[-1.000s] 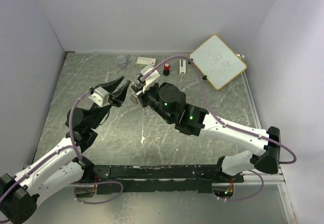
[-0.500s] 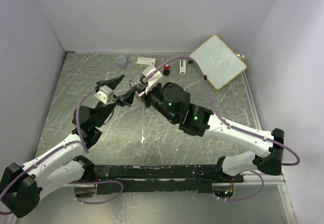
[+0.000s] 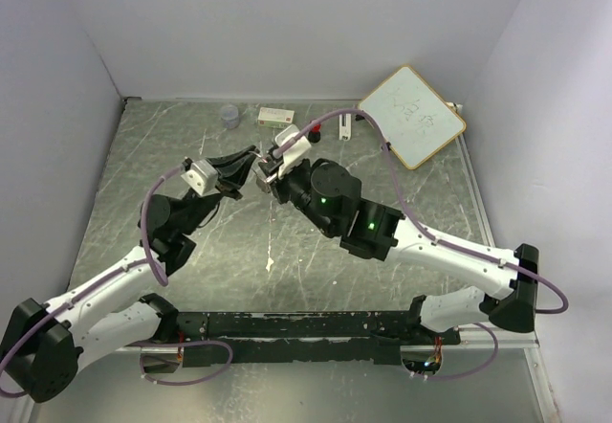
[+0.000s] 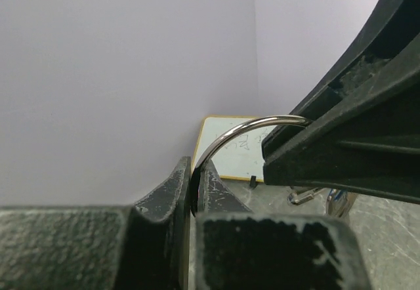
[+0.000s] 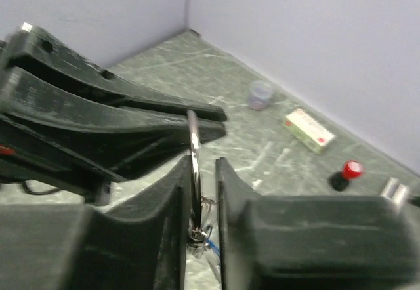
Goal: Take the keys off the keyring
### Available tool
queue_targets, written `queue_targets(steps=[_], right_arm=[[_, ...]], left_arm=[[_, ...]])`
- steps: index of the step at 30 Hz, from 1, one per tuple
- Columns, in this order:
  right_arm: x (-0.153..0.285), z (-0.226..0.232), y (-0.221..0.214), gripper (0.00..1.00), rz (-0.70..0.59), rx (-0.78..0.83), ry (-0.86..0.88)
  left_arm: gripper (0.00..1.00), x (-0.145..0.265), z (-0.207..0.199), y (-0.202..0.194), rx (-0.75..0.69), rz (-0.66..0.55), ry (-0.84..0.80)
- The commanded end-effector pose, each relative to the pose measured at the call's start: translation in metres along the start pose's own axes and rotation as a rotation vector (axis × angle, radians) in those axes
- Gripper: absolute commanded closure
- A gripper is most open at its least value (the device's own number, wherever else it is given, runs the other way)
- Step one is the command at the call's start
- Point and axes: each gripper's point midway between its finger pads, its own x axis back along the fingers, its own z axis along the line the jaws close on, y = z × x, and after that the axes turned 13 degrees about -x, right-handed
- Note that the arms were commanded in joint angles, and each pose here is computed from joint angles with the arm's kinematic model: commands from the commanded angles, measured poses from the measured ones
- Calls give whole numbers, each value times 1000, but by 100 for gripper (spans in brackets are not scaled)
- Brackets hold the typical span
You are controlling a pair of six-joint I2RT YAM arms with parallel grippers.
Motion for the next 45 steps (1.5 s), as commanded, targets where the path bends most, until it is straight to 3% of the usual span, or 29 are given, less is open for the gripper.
queue_targets(steps=[1, 2, 3, 6, 8, 11, 14, 15, 17, 18, 21, 26, 32, 36, 39, 41, 45], right_arm=[[12, -38, -4, 61, -9, 59, -193], [15, -45, -4, 47, -11, 74, -227], [20, -53, -1, 38, -22, 78, -263], [36, -68, 16, 32, -99, 63, -323], [46, -76, 25, 29, -144, 56, -346], [52, -84, 31, 29, -163, 68, -388], [53, -88, 31, 29, -148, 78, -420], [53, -88, 30, 29, -141, 79, -424], [51, -88, 25, 30, -126, 85, -426], [51, -88, 23, 31, -122, 88, -427], [48, -83, 18, 34, -104, 81, -392], [51, -78, 9, 36, -87, 55, -353], [63, -88, 7, 36, -95, 55, -380], [67, -91, 5, 36, -85, 48, -387], [70, -92, 3, 36, -83, 47, -388], [70, -90, 1, 36, -89, 44, -372], [65, -86, -10, 36, -59, 42, -356]], left_arm=[[93, -8, 15, 38, -49, -56, 16], [93, -8, 31, 30, -94, 17, 86], [93, -7, 40, 20, -115, 97, 120], [93, 5, 75, -6, -246, 311, 261], [93, 8, 75, -7, -261, 349, 239], [93, -2, 35, 1, -265, 271, 4], [93, 6, 75, -20, -237, 423, 245], [93, 5, 74, -17, -244, 407, 237], [93, -7, 23, 6, -220, 238, -46], [93, -10, 14, 18, -204, 184, -88], [93, -14, 36, 14, -181, 239, 30], [93, -25, 36, -7, -223, 390, 13], [93, -34, 63, -41, -512, 693, 111], [93, -23, 102, -38, -749, 908, 261], [93, -9, 89, -51, -932, 1041, 109], [93, -11, 73, -46, -968, 972, 7], [93, -20, 58, 13, -853, 650, -32]])
